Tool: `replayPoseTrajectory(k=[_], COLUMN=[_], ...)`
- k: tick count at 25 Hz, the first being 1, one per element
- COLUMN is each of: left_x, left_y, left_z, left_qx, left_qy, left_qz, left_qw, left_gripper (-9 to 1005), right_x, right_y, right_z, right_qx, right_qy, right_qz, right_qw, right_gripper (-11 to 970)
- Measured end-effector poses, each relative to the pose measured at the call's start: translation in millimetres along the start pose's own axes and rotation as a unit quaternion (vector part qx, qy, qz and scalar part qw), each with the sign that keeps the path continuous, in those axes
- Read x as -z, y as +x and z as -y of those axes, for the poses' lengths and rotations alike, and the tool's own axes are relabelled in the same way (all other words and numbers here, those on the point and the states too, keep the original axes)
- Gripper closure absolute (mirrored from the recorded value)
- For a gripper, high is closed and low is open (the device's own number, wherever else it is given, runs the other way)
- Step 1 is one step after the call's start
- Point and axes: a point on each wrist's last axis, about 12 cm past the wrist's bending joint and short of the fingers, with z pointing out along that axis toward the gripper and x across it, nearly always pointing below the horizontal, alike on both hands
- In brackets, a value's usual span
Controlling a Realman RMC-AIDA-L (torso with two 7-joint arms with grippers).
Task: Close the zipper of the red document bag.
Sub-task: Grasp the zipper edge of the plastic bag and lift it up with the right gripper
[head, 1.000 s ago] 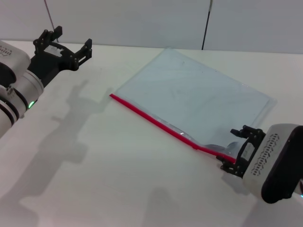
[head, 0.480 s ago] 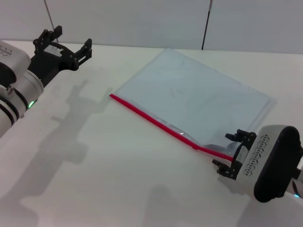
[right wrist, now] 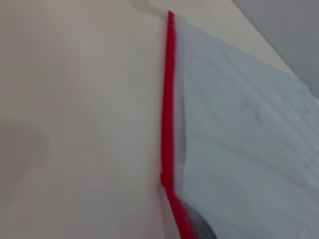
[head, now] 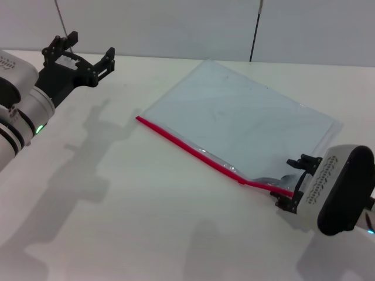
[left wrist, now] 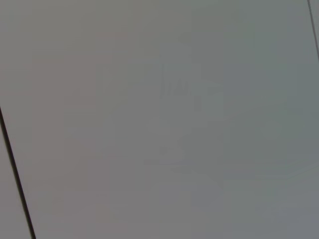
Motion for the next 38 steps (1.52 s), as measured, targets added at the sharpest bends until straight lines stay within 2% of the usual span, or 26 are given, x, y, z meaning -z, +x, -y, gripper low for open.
replayPoseTrajectory(k=[16,27,32,38], left_x=[-1,-2,-2,-2], left_y=[-1,-1,-2,-1], left_z=[1.7,2.7,3.7,3.6], left_qx=[-0.001,-0.001,-0.001,-0.001], left_qy=[0.003,0.005,0.006,0.006], left_qz=[0.000,0.002,0.003,0.003], left_qw=[1.000,1.000,1.000,1.000], left_gripper=[152,154,155,156], right_x=[-7,-18,-21,-22], right_y=[-5,-9,-9,-12], right_z=[9.4,15.2,16.9,20.7], right_qx=[0.003,0.010,0.008,0.001], right_qy=[0.004,-0.001,-0.002,0.001], right_qz=[0.001,-0.004,-0.007,-0.005], right_qw=[1.000,1.000,1.000,1.000], right_gripper=[303,389,388,483])
